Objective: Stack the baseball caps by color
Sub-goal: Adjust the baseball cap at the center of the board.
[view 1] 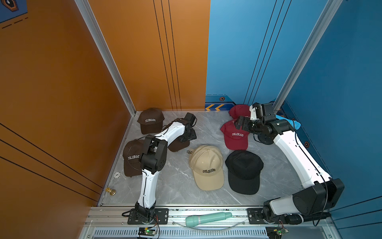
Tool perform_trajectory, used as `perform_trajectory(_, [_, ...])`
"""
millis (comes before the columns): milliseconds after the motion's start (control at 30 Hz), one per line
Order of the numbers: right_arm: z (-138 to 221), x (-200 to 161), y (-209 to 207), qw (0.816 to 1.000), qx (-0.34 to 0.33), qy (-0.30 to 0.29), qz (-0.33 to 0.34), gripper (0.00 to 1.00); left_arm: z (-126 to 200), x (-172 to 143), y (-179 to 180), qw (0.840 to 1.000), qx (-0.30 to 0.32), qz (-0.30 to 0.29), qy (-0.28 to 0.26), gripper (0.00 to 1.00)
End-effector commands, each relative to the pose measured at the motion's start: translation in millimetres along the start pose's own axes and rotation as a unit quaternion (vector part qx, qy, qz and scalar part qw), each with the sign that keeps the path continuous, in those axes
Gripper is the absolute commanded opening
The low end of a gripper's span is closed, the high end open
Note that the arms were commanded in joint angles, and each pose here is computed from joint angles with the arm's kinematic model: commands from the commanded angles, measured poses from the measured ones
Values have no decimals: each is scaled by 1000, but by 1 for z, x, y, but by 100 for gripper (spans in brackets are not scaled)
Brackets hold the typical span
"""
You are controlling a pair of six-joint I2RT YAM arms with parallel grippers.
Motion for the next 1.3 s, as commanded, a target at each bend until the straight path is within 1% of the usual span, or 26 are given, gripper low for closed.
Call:
perform_trajectory(0, [5,-2,2,1000,9,-8,-4,100,10,-3,14,1000,22,-9,-4,72])
perform_trajectory(167, [10,-8,0,1000,5,-8,-4,100,11,-6,24,1000,28,-7,2,71])
perform_trajectory(367, [13,-12,-3,1000,1,-7,-4,100,27,-7,30,999,32,-10,-12,71])
perform_trajectory(567, [14,-11,-1,1000,13,-10,0,100,34,-16,48,999,50,-4,-11,71])
perform_trajectory(700, [10,-9,1,1000,23,-3,4,100,46,-21,50,999,43,0,-17,71])
perform_trajectory(833, [5,-5,5,999,36,2,10,100,75,-24,38,999,17,-7,-41,71])
perform_trajectory(933, [-1,-2,7,999,43,3,9,100,101,-24,34,998,2,-1,-64,72])
perform_trajectory(1100, [-12,1,8,999,51,-16,0,100,144,-24,39,995,-7,5,-95,74])
perform_trajectory(1167, [-19,3,10,998,57,-23,-6,100,162,-22,45,994,-2,2,-112,78])
perform_trajectory(1200, [-24,5,11,998,59,-21,-7,100,170,-22,48,993,-2,0,-120,81])
perform_trajectory(1267, [-31,10,17,998,61,-18,-3,100,188,-21,58,990,4,5,-143,95])
Point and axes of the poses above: each gripper's point midway between its finger pads, its own z axis back along the fingers, its own y axis along the line the jaws close on, x = y × z, the point moved 5 cm from there along z, back along the fingers, and after that the axes turned 6 degrees about z, right-handed, at the moved point
